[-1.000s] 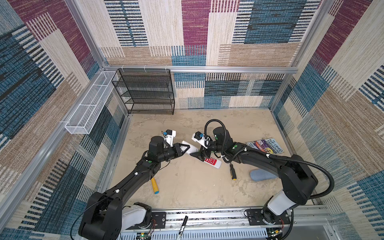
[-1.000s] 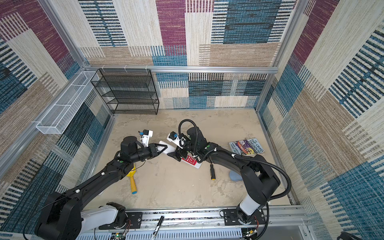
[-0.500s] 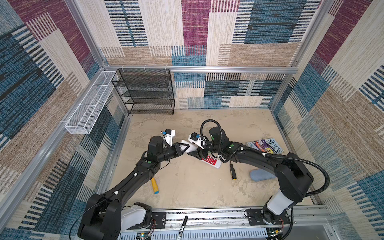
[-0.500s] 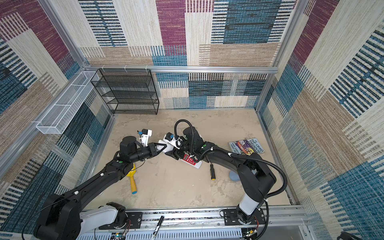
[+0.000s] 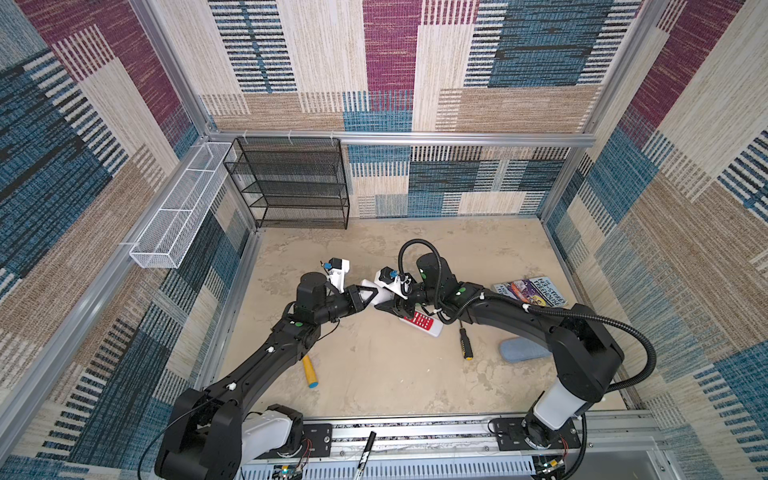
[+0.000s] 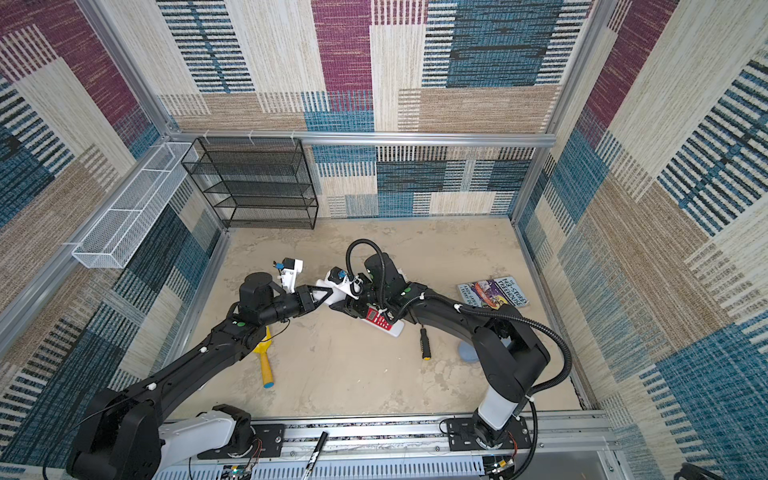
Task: Unload the batteries from the remote control
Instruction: 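Lower the white remote toward the table with the right gripper, then set the white remote down, batteries up, and open the right gripper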
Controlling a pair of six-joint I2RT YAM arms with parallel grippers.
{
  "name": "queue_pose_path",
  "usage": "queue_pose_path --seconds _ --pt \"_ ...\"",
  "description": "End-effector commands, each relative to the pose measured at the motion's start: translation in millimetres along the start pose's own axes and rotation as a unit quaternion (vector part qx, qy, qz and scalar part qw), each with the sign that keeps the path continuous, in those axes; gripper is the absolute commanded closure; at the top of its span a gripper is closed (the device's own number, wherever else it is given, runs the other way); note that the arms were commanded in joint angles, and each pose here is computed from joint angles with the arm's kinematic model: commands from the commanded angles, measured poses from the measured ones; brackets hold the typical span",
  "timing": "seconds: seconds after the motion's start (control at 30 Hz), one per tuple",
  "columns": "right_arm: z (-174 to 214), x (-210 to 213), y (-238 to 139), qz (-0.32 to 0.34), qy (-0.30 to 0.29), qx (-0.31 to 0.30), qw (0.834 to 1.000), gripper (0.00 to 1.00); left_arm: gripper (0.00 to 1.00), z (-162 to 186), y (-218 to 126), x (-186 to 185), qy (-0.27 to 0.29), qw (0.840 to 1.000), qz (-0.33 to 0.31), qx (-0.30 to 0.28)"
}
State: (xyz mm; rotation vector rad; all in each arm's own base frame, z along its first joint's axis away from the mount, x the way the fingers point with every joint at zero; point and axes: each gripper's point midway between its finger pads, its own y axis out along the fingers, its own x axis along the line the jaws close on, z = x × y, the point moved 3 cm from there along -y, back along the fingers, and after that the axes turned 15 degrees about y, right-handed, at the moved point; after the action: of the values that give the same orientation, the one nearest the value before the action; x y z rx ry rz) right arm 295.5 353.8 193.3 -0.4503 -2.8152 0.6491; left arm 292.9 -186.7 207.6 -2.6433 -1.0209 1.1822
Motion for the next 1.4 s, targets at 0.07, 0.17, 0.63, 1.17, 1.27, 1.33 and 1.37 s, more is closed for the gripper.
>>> queue_pose_path --seconds 0.07,0.17,0.63,1.17,1.27,1.33,1.37 --pt "4.6 -12.7 0.9 0.037 -0.017 0.008 0.999 0.60 0.49 4.8 -1.7 -2.3 0.009 1.000 0.004 0.015" --pt "14.5 -13.9 2.0 0.042 -0.017 0.021 0.999 0.61 0.28 4.2 -5.4 4.1 0.010 1.000 -0.025 0.012" --pt "76.4 0.1 17.6 0.019 -0.006 0.122 0.992 0.56 0.00 -6.6 -50.2 43.1 0.007 0.985 -0.171 -0.003" --pt "123.5 6.8 48.2 0.001 -0.044 0.228 0.973 0.49 0.01 -4.6 -54.5 52.7 0.001 0.984 -0.176 -0.009" --pt "128.2 7.2 51.5 -0.006 -0.052 0.239 0.970 0.47 0.01 -4.2 -54.1 53.5 0.000 0.984 -0.176 -0.008" --pt "130.8 8.2 53.6 -0.011 -0.057 0.244 0.968 0.45 0.01 -3.5 -54.3 54.4 -0.001 0.984 -0.177 -0.008" --pt "132.2 8.6 54.2 -0.013 -0.059 0.247 0.967 0.43 0.02 -4.0 -54.5 53.9 -0.001 0.984 -0.177 -0.009"
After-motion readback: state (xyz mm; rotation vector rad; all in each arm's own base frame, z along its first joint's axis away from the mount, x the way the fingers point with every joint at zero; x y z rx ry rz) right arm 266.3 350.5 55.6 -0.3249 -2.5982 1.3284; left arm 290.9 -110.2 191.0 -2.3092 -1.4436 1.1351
